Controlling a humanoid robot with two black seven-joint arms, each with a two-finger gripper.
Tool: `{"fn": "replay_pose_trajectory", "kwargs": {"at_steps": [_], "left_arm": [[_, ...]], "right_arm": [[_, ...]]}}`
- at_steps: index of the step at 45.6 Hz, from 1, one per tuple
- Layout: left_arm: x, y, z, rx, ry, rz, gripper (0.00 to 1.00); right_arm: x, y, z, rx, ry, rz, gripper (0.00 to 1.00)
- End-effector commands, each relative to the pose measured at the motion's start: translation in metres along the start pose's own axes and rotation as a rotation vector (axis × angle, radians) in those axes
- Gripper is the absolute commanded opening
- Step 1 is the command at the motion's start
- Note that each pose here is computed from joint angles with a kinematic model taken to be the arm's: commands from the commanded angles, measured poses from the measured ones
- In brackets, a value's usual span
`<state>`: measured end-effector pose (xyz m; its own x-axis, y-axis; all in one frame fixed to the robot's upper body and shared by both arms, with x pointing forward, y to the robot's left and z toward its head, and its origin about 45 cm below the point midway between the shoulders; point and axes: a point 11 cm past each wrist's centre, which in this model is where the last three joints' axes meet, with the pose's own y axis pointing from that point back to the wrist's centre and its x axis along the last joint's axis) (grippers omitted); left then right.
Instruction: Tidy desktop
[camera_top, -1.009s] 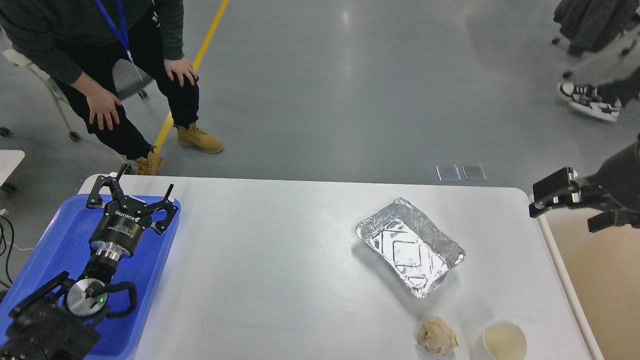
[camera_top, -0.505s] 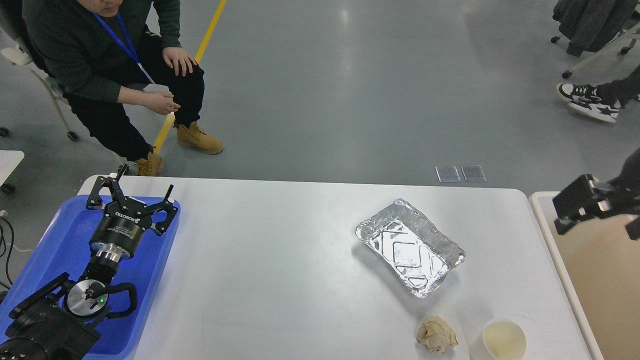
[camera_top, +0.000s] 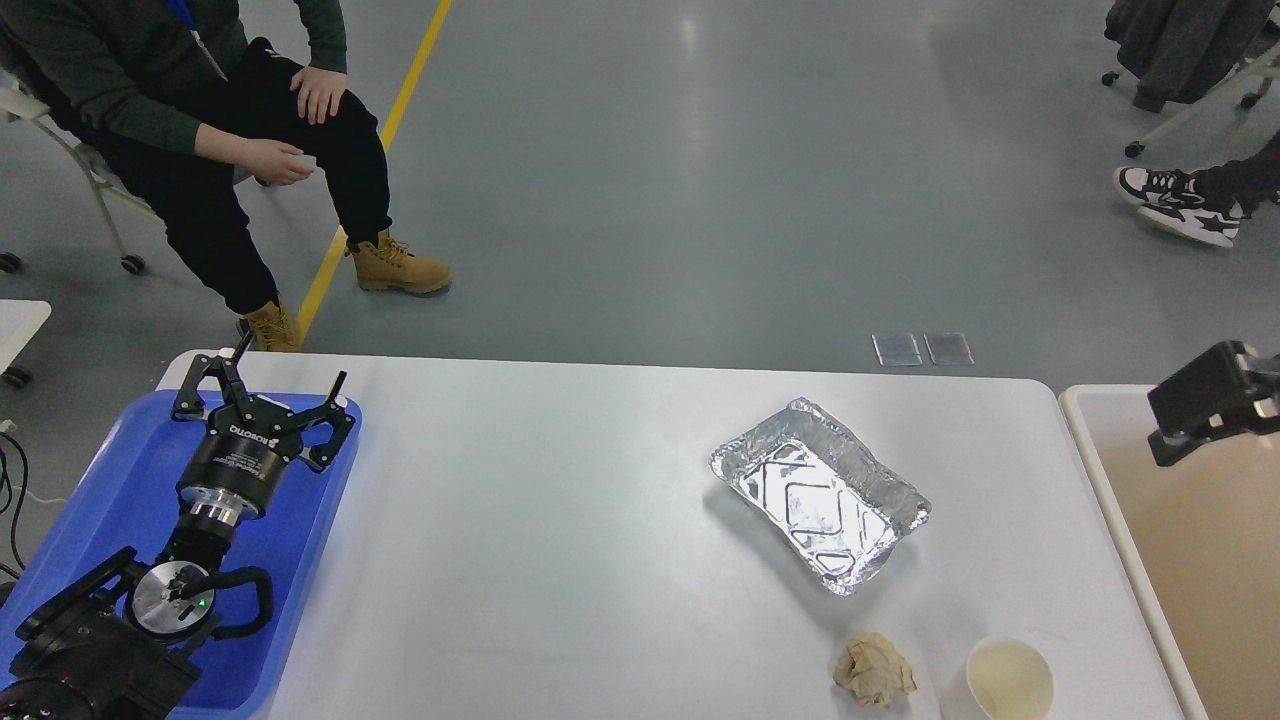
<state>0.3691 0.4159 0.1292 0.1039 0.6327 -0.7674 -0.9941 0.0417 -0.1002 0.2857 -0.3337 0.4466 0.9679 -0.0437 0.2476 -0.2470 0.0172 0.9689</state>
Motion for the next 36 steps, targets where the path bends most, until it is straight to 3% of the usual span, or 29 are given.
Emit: {"fn": "replay_pose_trajectory", "kwargs": {"at_steps": [1, 19, 36], "left_arm": [[0.0, 0.0, 0.0, -0.001, 0.0, 0.002, 0.99], [0.0, 0.0, 0.0, -0.001, 0.0, 0.0, 0.99], [0.0, 0.0, 0.0, -0.002, -0.001, 0.002, 0.99]], "right_arm": [[0.002, 0.014, -0.005, 0.009, 0.015, 0.041, 1.0], [0.002, 0.009, -0.008, 0.015, 0.031, 0.03, 1.0], [-0.023, -0.045, 0.025, -0.041, 0.043, -0.145, 1.0]]}}
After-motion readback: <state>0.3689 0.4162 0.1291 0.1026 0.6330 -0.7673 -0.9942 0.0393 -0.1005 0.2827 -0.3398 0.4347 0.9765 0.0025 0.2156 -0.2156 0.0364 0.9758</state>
